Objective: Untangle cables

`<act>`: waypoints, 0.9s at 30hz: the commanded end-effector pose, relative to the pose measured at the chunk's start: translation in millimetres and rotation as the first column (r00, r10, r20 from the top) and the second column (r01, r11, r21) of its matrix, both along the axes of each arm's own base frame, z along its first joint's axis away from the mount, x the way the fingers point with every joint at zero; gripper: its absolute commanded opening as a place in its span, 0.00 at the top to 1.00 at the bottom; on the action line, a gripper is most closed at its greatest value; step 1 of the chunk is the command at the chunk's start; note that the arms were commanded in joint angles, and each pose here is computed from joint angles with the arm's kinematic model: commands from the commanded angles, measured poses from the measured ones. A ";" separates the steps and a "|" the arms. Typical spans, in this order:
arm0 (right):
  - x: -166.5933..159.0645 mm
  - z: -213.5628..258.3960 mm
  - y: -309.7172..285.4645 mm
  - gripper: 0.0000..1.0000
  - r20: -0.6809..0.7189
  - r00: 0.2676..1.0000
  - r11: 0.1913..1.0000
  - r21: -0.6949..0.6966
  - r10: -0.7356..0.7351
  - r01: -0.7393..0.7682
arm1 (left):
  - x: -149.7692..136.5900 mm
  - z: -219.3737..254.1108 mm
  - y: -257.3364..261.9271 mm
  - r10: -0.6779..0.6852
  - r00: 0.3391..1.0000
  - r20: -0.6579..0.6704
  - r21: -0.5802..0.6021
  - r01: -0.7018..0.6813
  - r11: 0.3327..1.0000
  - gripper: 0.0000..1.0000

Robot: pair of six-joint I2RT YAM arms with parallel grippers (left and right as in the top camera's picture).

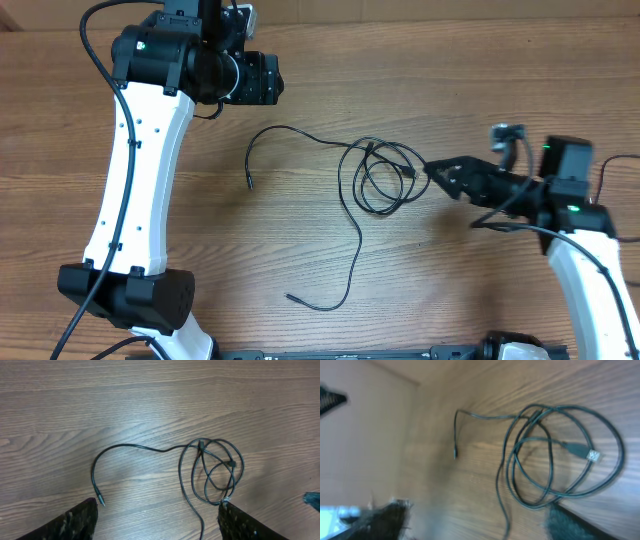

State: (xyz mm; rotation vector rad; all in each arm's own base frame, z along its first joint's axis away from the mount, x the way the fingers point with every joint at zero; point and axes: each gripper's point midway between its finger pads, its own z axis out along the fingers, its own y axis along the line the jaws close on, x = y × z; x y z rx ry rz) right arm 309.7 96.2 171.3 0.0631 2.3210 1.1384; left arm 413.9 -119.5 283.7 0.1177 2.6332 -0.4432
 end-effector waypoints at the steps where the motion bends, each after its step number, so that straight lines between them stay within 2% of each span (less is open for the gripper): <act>1: 14.6 -34.4 3.9 0.28 -0.104 0.988 0.990 -0.096 -0.117 0.107 | 0.8 5.4 3.4 -0.002 1.000 0.030 0.021 0.001 1.000 0.23; 6: 25.9 -76.5 14.2 0.29 -0.138 0.978 0.960 -0.254 -0.157 0.118 | 1.2 4.4 3.2 -0.002 1.000 0.028 0.020 0.002 1.000 0.22; 13: 31.0 -133.9 25.8 0.36 -0.236 0.960 0.949 -0.306 -0.149 0.072 | -1.3 4.2 -3.7 0.008 1.000 0.013 -0.002 -0.008 1.000 0.20; 16: 31.0 -146.0 31.7 0.57 -0.265 0.956 0.959 -0.280 -0.124 0.047 | -2.3 4.5 -8.2 0.021 1.000 0.005 -0.015 -0.021 1.000 0.16; 18: 31.0 -143.7 40.6 0.66 -0.266 0.960 0.973 -0.231 -0.084 0.021 | -2.8 4.3 -11.6 0.022 1.000 0.002 -0.020 -0.022 1.000 0.12; 27: 31.5 -151.7 44.3 0.66 -0.296 0.951 0.978 -0.207 -0.088 0.026 | -5.7 3.3 -23.5 -0.007 1.000 0.002 -0.020 0.007 1.000 0.05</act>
